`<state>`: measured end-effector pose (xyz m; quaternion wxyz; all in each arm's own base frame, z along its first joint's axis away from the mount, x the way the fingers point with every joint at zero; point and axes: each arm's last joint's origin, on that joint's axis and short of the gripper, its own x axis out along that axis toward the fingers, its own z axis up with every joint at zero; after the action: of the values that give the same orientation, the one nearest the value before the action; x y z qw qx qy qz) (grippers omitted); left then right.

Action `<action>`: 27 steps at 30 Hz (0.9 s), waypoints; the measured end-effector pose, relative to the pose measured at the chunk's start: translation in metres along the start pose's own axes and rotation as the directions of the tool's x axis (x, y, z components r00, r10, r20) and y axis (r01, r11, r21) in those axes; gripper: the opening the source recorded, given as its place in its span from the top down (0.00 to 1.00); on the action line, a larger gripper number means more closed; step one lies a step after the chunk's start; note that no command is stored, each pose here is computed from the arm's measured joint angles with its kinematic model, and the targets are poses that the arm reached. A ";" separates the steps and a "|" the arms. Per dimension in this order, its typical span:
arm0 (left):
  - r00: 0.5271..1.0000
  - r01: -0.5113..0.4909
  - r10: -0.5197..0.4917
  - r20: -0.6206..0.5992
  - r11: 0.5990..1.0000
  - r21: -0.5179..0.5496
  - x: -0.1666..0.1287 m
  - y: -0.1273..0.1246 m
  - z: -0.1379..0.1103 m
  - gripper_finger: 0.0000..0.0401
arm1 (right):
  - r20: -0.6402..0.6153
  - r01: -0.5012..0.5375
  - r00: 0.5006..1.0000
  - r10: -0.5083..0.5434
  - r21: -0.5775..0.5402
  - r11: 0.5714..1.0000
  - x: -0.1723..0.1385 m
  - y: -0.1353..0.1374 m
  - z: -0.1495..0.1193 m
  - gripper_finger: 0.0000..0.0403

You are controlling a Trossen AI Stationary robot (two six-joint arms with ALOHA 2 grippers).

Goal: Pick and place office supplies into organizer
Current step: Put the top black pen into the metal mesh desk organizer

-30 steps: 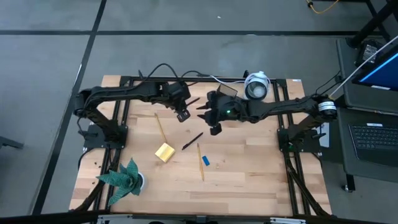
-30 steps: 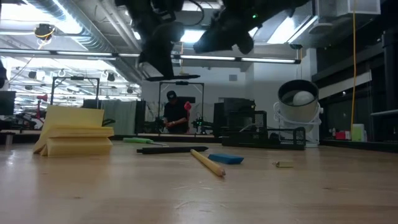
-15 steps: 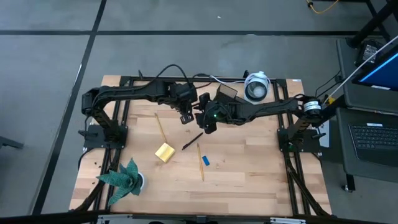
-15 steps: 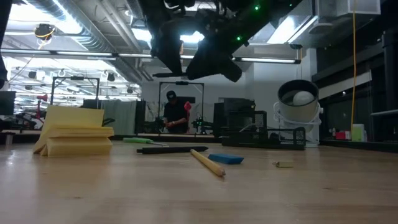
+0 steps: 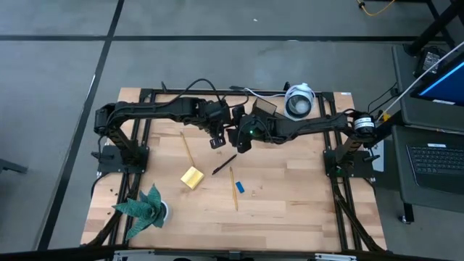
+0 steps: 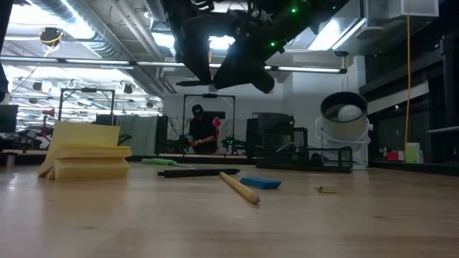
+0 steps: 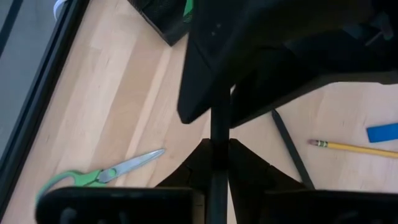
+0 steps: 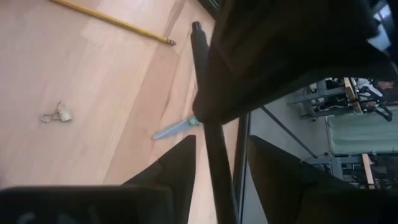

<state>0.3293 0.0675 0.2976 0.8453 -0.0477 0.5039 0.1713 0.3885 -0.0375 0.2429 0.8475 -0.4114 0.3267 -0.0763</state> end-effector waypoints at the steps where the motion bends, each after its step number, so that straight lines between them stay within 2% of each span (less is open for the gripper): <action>1: 1.000 0.000 0.000 0.000 1.000 0.001 0.000 0.000 0.000 0.92 | -0.002 0.001 1.000 -0.001 0.001 1.000 0.000 0.000 -0.001 0.63; 8: 1.000 -0.002 0.002 -0.001 1.000 0.000 0.000 0.001 0.000 0.92 | -0.006 0.002 1.000 -0.002 -0.007 1.000 0.001 -0.002 -0.002 0.64; 18: 1.000 -0.007 0.007 0.003 1.000 -0.001 0.000 0.001 0.000 0.92 | -0.005 0.001 1.000 -0.001 -0.021 1.000 0.001 -0.001 -0.002 0.76; 27: 1.000 -0.008 0.008 0.008 1.000 -0.003 0.000 0.001 0.001 0.92 | -0.002 0.003 1.000 -0.004 -0.020 1.000 0.001 -0.002 -0.002 0.81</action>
<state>0.3294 0.0690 0.2981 0.8467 -0.0462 0.5003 0.1754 0.3884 -0.0401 0.2429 0.8428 -0.4203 0.3278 -0.0750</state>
